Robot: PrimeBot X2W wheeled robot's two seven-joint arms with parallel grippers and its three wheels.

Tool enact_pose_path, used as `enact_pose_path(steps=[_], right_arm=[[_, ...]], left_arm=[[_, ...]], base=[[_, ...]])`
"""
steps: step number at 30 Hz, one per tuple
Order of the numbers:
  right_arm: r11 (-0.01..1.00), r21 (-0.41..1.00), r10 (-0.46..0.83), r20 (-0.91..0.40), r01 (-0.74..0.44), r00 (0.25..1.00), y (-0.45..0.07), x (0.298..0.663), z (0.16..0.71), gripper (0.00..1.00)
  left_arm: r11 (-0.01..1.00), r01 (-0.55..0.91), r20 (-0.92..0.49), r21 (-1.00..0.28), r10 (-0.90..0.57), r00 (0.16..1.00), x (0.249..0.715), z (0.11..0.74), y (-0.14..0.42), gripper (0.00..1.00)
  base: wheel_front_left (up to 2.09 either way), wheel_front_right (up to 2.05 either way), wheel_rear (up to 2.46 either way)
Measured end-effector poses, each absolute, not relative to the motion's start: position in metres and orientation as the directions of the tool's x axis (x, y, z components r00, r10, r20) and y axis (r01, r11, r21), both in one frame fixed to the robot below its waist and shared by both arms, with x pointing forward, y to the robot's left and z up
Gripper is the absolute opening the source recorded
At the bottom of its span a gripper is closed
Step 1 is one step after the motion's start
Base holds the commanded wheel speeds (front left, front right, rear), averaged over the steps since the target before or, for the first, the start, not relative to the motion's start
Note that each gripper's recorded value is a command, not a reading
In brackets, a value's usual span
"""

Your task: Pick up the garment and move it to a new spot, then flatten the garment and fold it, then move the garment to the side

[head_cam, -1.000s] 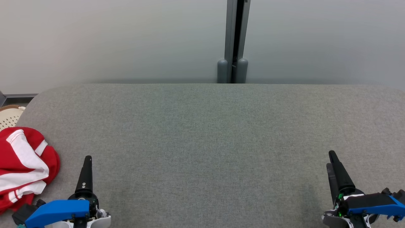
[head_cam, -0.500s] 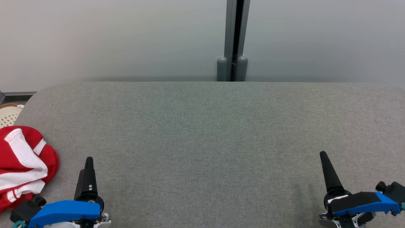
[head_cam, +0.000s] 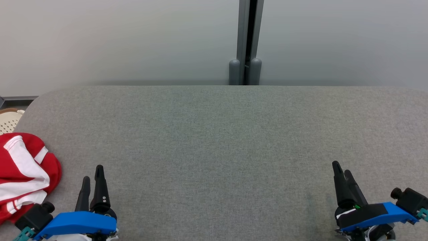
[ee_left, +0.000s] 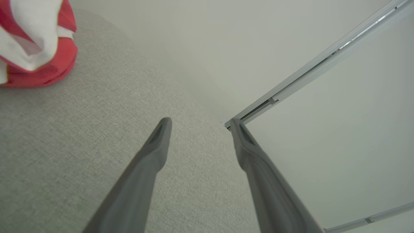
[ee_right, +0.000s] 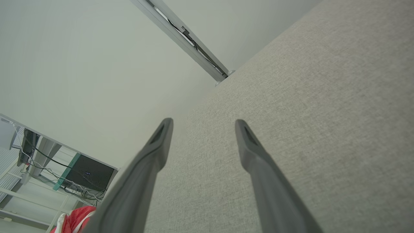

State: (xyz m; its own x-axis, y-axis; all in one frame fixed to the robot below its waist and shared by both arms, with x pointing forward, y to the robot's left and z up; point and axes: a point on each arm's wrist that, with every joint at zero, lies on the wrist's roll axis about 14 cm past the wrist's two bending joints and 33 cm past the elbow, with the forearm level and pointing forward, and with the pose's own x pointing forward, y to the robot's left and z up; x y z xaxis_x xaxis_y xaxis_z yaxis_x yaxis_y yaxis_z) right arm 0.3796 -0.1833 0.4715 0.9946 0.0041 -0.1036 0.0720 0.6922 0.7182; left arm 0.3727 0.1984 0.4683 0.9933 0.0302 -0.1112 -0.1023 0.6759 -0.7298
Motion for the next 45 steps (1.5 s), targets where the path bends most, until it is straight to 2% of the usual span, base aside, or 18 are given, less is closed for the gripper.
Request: enact_pose_path(steps=[20, 45], right_arm=[[0.860, 0.509, 0.021, -0.095, 0.030, 0.995, -0.178, 0.379, 0.468, 1.00], [0.965, 0.259, 0.058, -0.104, -0.029, 0.993, -0.172, 0.374, 0.458, 1.00]], left_arm=[[0.867, -0.048, -0.099, -0.496, -0.002, 0.995, 0.368, 0.466, 0.194, 1.00], [0.968, 0.020, -0.088, -0.251, -0.044, 0.995, 0.362, 0.461, 0.187, 1.00]], base=[[0.00, 0.00, 0.00], [0.00, 0.00, 0.00]])
